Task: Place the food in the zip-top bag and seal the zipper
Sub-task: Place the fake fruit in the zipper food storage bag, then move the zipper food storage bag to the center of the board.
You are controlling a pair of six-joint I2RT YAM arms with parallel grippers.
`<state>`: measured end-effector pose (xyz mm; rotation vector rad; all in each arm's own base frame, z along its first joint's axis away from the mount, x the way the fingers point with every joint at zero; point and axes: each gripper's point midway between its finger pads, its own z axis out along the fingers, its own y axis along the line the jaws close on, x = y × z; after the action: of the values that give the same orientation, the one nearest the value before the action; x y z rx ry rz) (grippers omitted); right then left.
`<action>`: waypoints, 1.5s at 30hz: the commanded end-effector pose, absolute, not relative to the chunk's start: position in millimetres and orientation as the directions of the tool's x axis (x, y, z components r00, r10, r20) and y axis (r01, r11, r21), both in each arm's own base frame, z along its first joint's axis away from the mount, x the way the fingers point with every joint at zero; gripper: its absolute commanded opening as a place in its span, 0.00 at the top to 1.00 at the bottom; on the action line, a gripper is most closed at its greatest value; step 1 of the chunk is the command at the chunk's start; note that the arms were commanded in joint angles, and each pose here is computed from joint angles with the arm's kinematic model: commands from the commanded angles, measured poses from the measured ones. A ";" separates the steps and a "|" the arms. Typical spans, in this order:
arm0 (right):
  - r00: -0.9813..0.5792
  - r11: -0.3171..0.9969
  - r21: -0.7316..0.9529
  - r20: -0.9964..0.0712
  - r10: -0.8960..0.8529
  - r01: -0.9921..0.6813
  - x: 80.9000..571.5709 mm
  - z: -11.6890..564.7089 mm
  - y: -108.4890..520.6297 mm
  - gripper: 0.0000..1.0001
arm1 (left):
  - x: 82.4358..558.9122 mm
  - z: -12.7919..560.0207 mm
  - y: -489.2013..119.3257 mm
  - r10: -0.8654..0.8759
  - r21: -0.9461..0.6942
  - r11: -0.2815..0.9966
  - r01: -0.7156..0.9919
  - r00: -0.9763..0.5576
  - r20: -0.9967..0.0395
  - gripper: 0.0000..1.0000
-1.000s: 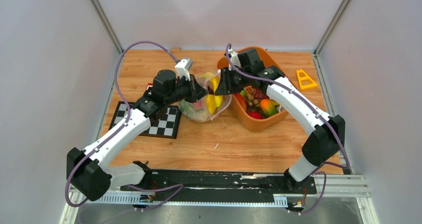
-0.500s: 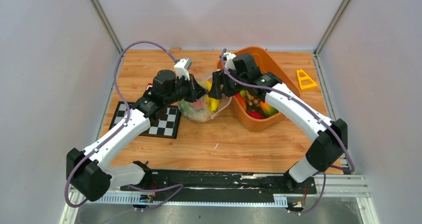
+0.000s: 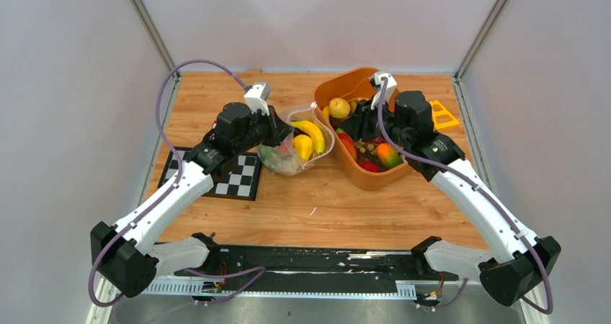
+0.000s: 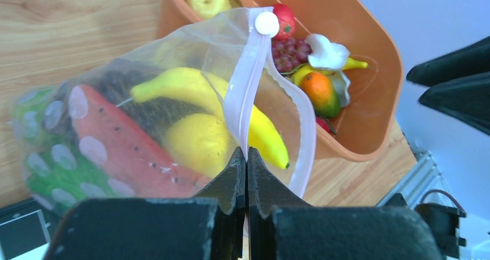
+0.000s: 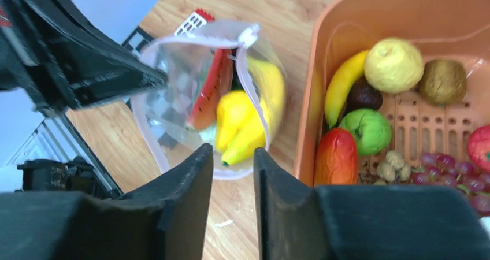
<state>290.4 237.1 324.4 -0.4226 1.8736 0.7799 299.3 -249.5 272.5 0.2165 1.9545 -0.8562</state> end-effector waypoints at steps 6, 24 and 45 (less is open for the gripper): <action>-0.545 0.557 0.379 -0.823 -0.162 -0.739 248.8 246.9 257.3 0.95 | 302.9 301.9 -218.2 -0.205 -0.382 0.819 0.429 -0.402 -0.892 1.00; -0.673 0.948 0.033 -0.712 -0.200 -0.316 332.7 158.5 187.7 0.92 | 297.8 305.1 -223.0 -0.230 -0.414 0.790 0.451 -0.408 -0.884 1.00; -0.003 0.629 -0.030 -0.999 -0.051 -0.777 311.2 270.4 211.1 0.64 | 212.7 347.2 -253.0 0.227 -0.177 0.407 0.896 -0.287 -0.931 1.00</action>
<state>326.7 191.5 219.1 -0.4824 1.8527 0.6390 245.5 -254.2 313.3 0.7288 1.9205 -0.8901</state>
